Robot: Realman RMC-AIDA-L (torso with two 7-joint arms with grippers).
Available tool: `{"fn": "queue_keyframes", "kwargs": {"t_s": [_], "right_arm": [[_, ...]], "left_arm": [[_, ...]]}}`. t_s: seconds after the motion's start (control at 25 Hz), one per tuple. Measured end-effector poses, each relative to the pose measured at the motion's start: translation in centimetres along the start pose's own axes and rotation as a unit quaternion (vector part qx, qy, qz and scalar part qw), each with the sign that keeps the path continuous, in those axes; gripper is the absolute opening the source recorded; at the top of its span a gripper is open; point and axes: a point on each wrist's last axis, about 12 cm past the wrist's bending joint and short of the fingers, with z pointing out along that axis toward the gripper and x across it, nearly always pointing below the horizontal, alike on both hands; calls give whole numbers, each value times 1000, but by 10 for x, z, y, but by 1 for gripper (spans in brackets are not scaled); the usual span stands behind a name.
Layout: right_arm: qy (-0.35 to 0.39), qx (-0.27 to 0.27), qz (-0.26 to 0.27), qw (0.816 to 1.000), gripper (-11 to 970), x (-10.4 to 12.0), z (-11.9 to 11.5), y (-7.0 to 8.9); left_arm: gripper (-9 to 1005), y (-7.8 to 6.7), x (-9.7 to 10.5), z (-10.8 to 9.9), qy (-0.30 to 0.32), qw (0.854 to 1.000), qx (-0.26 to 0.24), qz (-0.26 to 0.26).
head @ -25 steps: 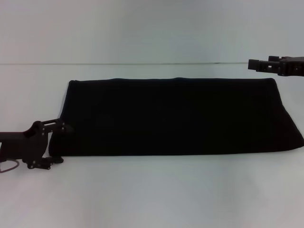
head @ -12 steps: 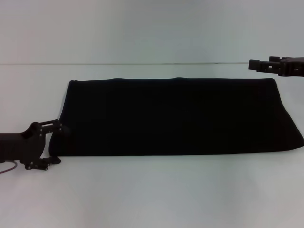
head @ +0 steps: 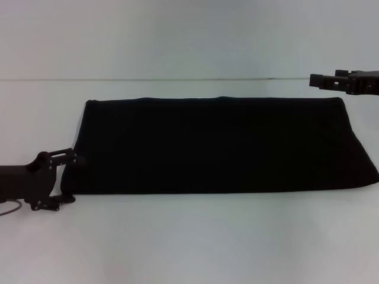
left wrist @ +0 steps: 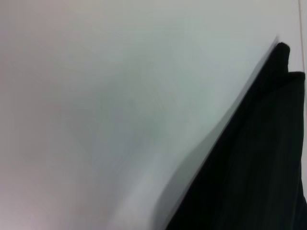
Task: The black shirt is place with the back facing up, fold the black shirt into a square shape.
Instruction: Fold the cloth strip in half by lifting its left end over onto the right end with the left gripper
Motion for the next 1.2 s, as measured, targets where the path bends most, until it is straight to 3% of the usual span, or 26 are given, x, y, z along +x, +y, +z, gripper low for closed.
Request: {"fn": "queue_keyframes", "kwargs": {"t_s": [0.8, 1.2], "right_arm": [[-3, 3, 4, 1000, 916, 0, -3, -2], [-3, 4, 3, 1000, 915, 1, -3, -2]], "left_arm": [[884, -12, -7, 0, -17, 999, 10, 48], [860, -21, -5, 0, 2, 992, 11, 123]]}}
